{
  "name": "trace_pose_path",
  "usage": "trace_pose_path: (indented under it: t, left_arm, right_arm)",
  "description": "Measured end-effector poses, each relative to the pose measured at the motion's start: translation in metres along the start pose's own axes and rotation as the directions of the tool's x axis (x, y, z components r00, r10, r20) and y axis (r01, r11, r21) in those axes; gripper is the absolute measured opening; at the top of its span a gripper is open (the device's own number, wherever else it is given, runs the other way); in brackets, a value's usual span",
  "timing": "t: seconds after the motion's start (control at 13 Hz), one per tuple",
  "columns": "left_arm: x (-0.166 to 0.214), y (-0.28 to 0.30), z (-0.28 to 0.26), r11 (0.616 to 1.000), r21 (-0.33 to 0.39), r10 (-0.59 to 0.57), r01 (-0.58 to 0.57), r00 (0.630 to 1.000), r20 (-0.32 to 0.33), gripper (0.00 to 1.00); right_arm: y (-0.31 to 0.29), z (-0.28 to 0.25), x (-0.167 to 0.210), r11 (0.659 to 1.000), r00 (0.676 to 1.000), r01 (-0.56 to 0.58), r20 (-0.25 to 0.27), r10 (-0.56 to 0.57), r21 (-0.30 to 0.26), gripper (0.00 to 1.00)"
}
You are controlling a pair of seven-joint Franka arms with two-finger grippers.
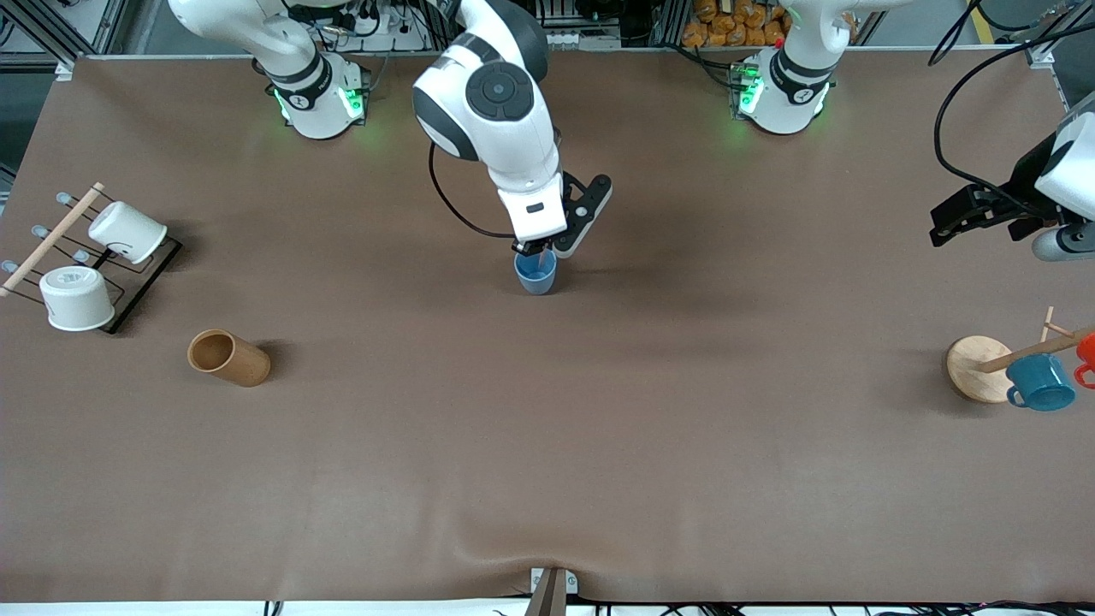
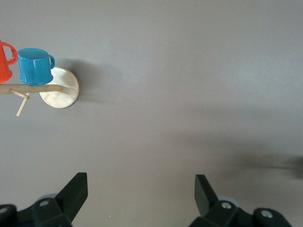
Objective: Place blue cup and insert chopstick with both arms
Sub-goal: 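Lower the pink chopstick into the blue cup with the right gripper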
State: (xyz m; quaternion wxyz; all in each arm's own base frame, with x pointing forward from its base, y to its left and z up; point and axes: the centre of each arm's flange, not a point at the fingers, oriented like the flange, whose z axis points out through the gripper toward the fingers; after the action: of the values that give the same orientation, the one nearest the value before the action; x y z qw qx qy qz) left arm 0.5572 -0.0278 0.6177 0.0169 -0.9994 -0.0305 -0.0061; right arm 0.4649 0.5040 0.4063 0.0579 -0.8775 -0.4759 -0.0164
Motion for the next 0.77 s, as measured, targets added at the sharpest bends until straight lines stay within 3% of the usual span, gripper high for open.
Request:
trace_pose_path:
  t: [0.38, 0.62, 0.77]
  left_arm:
    - [0.000, 0.004, 0.001, 1.000, 0.000, 0.007, -0.007, 1.000, 0.001, 1.00]
    - [0.000, 0.004, 0.000, 1.000, 0.000, 0.007, -0.007, 1.000, 0.001, 1.00]
    - [0.000, 0.004, 0.000, 1.000, 0.000, 0.007, -0.007, 1.000, 0.000, 1.00]
  right_arm:
    - [0.000, 0.028, -0.001, 1.000, 0.999, 0.000, 0.042, 0.000, 0.015, 0.15]
    - [0.003, 0.029, -0.001, 1.000, 0.999, -0.005, 0.042, 0.004, 0.013, 0.41]
    - [0.008, 0.020, -0.001, 1.000, 0.999, -0.014, 0.034, 0.014, 0.005, 0.64]
